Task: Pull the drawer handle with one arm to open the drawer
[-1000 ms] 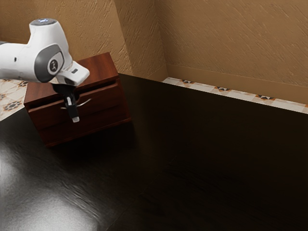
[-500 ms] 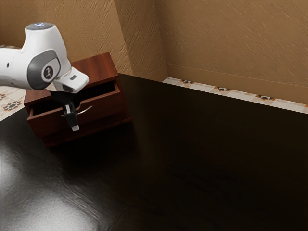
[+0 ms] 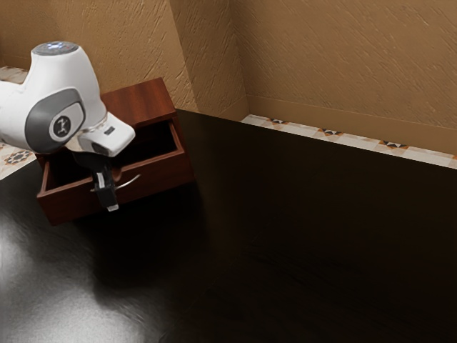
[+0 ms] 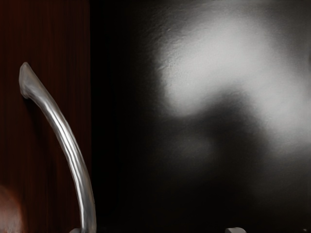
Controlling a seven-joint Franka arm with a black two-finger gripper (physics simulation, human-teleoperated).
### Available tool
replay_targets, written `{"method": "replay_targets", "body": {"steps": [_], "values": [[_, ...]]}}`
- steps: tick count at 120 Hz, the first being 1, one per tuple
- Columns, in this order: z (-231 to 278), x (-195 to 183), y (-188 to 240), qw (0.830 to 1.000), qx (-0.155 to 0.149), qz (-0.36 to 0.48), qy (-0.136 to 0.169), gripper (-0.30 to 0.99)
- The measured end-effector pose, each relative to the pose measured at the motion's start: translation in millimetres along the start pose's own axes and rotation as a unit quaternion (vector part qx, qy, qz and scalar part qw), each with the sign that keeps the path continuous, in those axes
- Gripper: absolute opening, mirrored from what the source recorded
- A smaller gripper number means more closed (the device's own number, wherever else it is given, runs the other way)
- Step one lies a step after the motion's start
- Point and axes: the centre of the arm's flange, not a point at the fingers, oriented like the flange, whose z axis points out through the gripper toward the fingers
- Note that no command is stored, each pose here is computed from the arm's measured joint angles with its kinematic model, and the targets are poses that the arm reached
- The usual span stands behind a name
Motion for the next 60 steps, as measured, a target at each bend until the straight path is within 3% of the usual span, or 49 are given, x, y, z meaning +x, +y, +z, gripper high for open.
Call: {"method": "replay_targets", "body": {"steps": [29,46,60], "values": [[-28.0,-16.1,-1.5,0.999,0.029,-0.021,0.009,0.42],[-74.7,-0.3,15.5,0.997,0.065,-0.005,0.034,0.52],[-89.4,7.4,27.0,0.997,0.072,0.004,0.039,0.59]]}}
